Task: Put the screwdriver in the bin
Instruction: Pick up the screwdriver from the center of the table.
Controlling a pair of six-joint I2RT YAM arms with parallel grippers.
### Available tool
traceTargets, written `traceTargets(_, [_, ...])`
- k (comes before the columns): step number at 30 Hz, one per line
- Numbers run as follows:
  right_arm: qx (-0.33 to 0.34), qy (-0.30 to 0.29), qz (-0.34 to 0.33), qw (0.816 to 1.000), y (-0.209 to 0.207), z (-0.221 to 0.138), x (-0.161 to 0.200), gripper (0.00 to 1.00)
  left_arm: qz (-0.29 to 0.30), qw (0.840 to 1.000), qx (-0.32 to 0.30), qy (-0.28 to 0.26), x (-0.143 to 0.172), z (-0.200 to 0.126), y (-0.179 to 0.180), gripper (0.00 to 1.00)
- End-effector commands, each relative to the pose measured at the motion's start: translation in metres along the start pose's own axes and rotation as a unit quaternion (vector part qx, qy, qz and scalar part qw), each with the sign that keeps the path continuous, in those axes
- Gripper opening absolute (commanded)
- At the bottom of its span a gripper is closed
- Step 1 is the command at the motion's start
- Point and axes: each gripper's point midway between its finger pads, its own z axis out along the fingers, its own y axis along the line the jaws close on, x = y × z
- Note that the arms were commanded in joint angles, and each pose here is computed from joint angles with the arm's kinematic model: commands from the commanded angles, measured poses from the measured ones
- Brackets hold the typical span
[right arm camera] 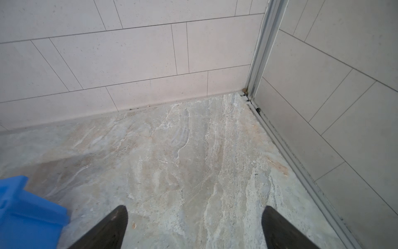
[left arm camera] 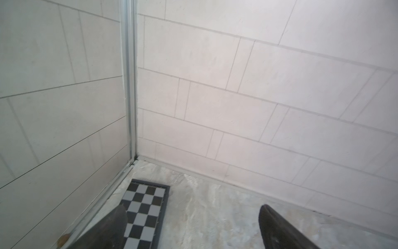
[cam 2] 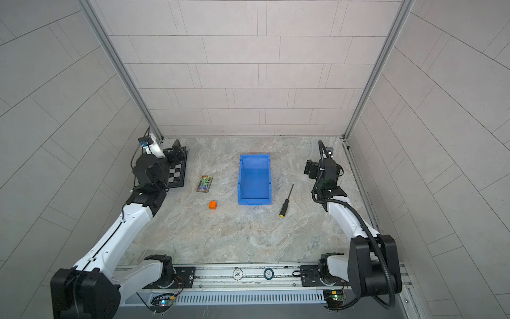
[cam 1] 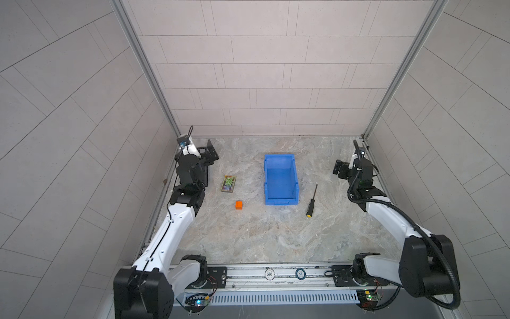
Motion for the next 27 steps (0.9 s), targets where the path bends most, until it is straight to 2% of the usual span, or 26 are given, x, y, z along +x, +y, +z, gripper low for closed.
traceTargets(1, [0.006, 0.155, 0.035, 0.987, -0.003, -0.02, 0.053, 0.99, -0.01, 0.995, 0.047, 0.086, 0.015, 0.008, -0.021, 0.99])
traceTargets(4, [0.018, 0.191, 0.056, 0.98, 0.002, -0.035, 0.063, 0.99, -0.002, 0.987, 0.084, 0.135, 0.029, 0.019, -0.038, 1.0])
traceTargets(8, [0.025, 0.194, 0.011, 0.981, 0.025, -0.051, 0.078, 0.99, -0.012, 0.977, 0.134, 0.165, 0.057, 0.02, -0.054, 1.0])
traceTargets(16, [-0.001, 0.261, 0.032, 0.965, 0.061, -0.064, 0.14, 0.99, 0.009, 0.977, 0.116, 0.177, 0.067, 0.016, -0.048, 0.99])
traceTargets(22, [-0.018, 0.288, 0.043, 0.957, 0.084, -0.069, 0.178, 0.99, 0.02, 0.979, 0.101, 0.176, 0.066, 0.016, -0.042, 0.99])
traceTargets(27, [-0.008, 0.317, 0.035, 0.948, 0.092, -0.071, 0.2, 0.92, 0.027, 0.98, 0.093, 0.175, 0.066, 0.015, -0.039, 1.0])
